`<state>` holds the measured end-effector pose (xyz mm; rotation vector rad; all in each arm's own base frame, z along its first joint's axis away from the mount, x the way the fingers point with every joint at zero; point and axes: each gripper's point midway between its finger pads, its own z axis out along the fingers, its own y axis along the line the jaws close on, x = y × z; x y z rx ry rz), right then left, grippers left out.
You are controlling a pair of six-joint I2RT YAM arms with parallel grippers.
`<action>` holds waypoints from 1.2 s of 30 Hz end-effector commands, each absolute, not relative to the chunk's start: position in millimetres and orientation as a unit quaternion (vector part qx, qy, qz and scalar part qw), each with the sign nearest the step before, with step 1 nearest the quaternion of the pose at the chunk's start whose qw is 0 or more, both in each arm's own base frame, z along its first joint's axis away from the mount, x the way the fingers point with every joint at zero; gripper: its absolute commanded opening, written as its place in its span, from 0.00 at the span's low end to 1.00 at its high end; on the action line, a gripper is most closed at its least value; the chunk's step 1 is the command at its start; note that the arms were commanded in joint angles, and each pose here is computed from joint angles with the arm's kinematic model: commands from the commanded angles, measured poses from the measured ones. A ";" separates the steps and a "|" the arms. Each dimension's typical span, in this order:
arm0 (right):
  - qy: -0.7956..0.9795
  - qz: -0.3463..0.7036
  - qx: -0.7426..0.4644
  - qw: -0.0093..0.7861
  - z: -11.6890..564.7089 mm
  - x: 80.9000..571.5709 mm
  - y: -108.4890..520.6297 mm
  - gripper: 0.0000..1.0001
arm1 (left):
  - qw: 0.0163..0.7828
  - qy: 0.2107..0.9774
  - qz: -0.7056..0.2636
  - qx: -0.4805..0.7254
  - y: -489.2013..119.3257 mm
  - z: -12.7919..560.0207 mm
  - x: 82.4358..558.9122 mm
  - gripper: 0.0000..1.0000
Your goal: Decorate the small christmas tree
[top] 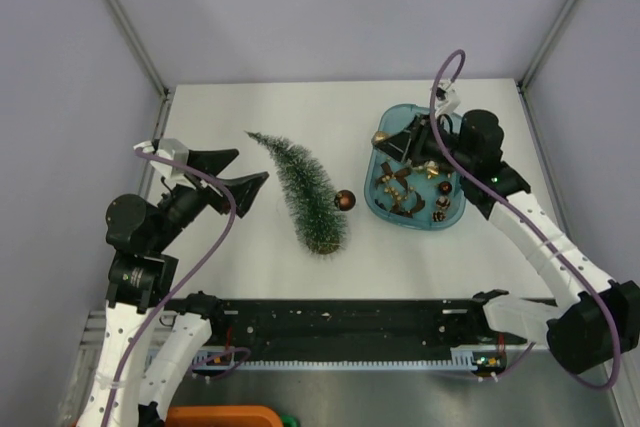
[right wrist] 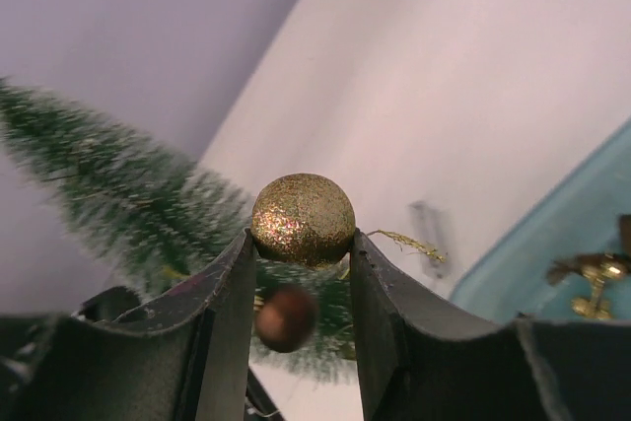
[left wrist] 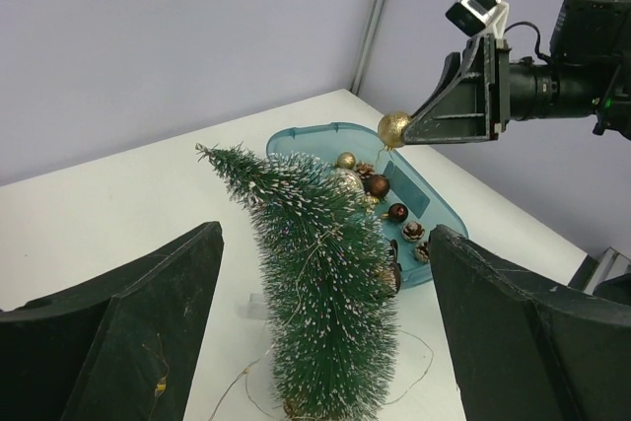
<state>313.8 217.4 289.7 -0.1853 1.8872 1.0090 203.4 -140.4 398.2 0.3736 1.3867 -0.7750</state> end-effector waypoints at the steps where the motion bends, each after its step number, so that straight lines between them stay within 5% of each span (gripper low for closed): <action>1: 0.667 0.546 -0.157 0.481 376.9 269.6 247.3 0.23 | 0.691 0.604 -0.355 0.180 -143.7 403.7 199.3 0.90; 13: 0.617 0.609 -0.225 0.445 405.2 226.1 291.7 0.23 | 0.677 0.608 -0.375 0.178 -150.5 396.1 208.4 0.89; 36: 0.631 0.576 -0.253 0.453 403.4 251.1 331.6 0.20 | 0.696 0.621 -0.334 0.136 -134.7 388.6 225.3 0.99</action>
